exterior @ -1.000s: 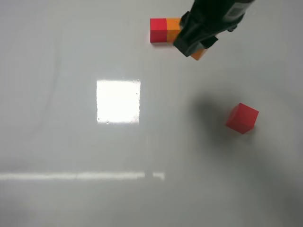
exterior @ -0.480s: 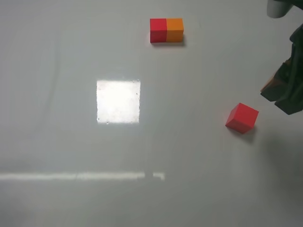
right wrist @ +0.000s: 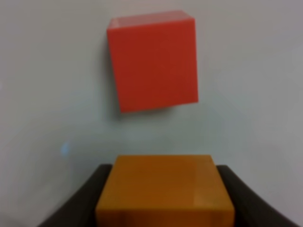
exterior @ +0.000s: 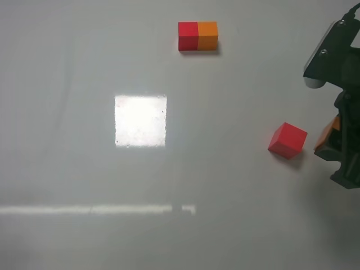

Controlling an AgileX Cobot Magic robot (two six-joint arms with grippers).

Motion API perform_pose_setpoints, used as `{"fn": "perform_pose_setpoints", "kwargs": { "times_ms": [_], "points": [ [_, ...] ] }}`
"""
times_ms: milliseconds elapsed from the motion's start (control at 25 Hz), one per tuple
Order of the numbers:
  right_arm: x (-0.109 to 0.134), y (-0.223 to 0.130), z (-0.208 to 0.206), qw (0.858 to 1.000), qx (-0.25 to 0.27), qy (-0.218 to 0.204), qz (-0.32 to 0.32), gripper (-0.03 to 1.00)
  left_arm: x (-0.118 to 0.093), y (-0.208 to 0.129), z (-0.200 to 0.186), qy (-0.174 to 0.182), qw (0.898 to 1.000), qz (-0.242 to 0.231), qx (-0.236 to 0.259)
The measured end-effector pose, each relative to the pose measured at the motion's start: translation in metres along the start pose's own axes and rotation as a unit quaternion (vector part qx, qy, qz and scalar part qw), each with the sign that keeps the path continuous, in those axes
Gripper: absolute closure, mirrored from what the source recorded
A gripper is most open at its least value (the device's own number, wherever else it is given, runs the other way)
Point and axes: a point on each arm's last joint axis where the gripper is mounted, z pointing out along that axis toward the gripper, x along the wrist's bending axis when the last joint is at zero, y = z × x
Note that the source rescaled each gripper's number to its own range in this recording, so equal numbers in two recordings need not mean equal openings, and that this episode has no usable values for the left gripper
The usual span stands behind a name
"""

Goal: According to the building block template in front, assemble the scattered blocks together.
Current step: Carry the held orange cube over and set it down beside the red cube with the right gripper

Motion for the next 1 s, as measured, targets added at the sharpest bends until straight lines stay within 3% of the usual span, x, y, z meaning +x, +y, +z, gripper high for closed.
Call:
{"fn": "perform_pose_setpoints", "kwargs": {
  "times_ms": [280,560,1000],
  "points": [
    [-0.011,-0.004,0.005,1.0,-0.005,-0.005,0.021,0.96,0.0,0.0,0.0,0.0,1.0,0.0,0.0],
    [-0.03,-0.022,0.02,0.998,-0.003,0.036,0.055,0.96,0.0,0.0,0.0,0.0,1.0,-0.002,0.0],
    [-0.027,-0.012,0.046,0.996,-0.002,0.07,0.059,0.96,0.0,0.0,0.0,0.0,1.0,-0.002,-0.001]
  ]
}}
